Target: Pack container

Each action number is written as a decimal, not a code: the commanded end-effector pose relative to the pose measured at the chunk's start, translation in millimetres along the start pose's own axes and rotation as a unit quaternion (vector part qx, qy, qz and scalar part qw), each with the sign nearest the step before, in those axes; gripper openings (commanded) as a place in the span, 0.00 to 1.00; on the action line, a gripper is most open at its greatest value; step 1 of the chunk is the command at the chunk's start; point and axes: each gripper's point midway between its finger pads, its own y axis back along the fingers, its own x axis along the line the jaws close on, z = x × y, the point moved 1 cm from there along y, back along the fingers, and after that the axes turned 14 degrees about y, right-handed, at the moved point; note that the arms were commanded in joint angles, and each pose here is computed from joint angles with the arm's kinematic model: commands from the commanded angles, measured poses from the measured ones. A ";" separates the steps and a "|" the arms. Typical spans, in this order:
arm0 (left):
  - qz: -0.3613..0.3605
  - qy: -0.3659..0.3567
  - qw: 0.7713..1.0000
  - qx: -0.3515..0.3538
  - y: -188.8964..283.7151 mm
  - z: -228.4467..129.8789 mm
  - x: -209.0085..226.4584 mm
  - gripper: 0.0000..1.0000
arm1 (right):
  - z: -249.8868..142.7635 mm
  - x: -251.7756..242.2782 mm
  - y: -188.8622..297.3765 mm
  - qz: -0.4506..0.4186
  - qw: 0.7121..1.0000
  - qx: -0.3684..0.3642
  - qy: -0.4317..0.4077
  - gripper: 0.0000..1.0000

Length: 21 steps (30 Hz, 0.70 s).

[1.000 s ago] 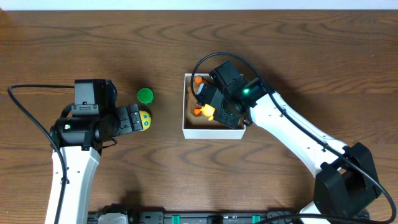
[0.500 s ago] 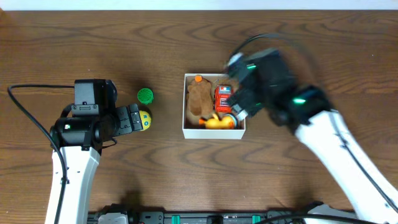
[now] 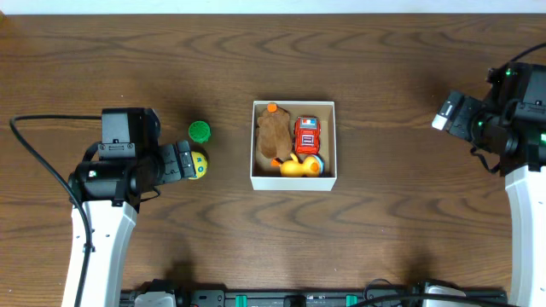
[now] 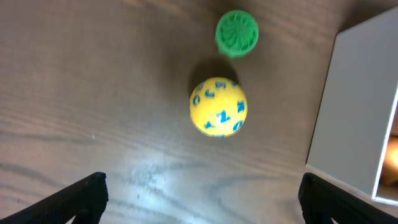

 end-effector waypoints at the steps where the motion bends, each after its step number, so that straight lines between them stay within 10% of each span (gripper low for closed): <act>1: -0.001 0.019 1.000 -0.015 4.1 8.1 -0.8 0.98 | -2.2 -8.0 -5.0 -0.013 1.000 0.011 -0.024 0.99; 21: 0.036 -0.044 0.996 0.069 -47.4 9.1 -0.3 0.99 | -2.1 -7.9 -5.0 -0.013 1.000 0.011 -0.024 0.99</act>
